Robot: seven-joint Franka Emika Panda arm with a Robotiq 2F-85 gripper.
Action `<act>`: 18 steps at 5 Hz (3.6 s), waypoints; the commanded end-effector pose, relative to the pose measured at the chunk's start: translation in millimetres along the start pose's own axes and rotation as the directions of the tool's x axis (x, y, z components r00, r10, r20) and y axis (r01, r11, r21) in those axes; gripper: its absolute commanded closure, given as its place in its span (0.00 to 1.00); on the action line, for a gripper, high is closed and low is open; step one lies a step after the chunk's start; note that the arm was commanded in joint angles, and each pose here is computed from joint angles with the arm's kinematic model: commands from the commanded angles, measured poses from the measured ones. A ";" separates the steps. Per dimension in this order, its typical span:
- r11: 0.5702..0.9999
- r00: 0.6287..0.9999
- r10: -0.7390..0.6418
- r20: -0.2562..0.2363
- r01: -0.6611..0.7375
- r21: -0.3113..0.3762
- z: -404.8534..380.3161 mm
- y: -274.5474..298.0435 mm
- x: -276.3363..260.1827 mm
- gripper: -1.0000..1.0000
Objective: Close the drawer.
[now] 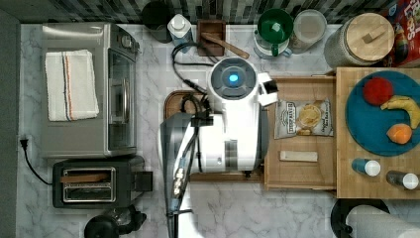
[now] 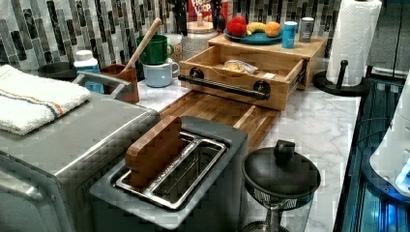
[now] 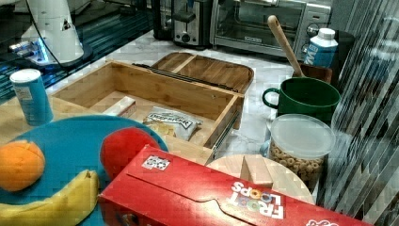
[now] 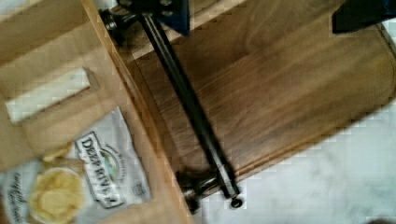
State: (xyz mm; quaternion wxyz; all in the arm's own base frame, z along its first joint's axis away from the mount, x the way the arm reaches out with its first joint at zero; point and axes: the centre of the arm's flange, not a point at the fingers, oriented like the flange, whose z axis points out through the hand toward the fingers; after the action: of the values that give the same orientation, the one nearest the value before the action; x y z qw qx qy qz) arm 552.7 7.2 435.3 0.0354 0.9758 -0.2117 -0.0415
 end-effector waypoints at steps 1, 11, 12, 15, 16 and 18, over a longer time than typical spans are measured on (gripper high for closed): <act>0.917 0.917 -0.396 -0.039 0.393 -0.076 -7.6 -70.3 -34.4 1.00; 0.819 0.823 -0.567 -0.031 0.559 -0.130 145.6 4.3 33.1 1.00; 0.803 0.806 -0.591 -0.038 0.583 -0.124 146.7 18.9 43.2 1.00; 0.818 0.823 -0.567 -0.032 0.559 -0.137 148.8 103.3 69.8 1.00; 0.824 0.831 -0.556 -0.007 0.550 -0.135 146.6 142.8 80.9 1.00; 0.827 0.835 -0.549 -0.029 0.538 -0.163 148.6 243.0 103.5 1.00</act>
State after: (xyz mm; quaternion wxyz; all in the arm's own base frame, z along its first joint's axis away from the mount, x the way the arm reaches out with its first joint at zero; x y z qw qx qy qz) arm 547.7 -119.4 264.0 0.0685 0.9850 0.1520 -0.0444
